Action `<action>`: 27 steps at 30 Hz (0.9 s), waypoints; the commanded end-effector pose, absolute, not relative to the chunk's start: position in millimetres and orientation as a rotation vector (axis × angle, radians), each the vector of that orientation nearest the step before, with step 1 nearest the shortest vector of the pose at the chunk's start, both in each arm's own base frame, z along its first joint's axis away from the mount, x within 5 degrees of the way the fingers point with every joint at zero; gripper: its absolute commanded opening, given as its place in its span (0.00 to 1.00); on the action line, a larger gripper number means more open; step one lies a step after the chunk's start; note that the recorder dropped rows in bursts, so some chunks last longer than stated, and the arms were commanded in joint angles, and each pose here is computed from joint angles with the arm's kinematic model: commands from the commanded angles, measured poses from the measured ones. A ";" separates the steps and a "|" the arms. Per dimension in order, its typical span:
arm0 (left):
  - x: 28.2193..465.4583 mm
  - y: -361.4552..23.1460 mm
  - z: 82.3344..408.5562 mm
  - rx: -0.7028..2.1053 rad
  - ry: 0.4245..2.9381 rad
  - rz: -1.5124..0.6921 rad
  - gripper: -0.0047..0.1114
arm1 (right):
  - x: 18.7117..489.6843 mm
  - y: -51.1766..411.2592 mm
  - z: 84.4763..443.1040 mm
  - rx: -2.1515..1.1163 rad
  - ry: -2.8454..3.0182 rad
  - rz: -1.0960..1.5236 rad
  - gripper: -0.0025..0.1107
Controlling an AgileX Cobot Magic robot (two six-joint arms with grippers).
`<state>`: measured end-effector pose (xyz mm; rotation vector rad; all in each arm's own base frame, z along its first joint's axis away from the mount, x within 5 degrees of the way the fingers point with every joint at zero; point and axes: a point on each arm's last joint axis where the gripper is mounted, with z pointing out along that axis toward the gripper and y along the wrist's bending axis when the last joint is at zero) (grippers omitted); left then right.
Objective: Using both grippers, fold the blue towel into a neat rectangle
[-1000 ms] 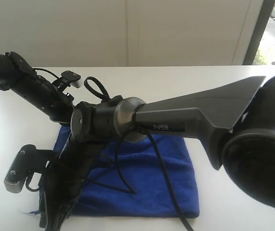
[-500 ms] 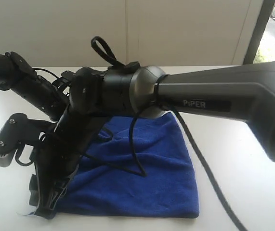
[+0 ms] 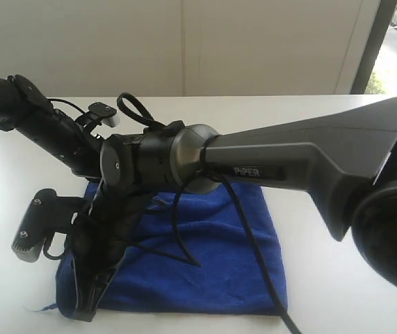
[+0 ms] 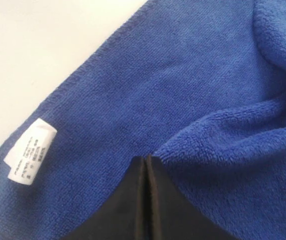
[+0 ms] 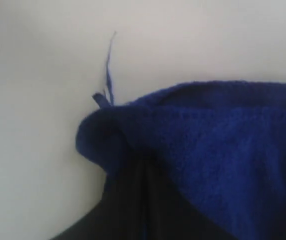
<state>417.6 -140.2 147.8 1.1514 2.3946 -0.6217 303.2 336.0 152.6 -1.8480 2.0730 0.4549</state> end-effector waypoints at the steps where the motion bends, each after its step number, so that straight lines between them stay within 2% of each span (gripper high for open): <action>1: 417.1 -142.1 150.5 1.153 2.394 -0.646 0.04 | 306.6 331.6 146.8 -1.858 2.105 0.370 0.02; 21: 417.5 -142.0 150.5 1.150 2.392 -0.642 0.04 | 296.1 333.6 147.3 -1.878 2.162 0.506 0.02; 27: 417.5 -142.0 150.5 1.150 2.392 -0.642 0.04 | 297.5 334.2 136.4 -1.883 2.177 0.497 0.02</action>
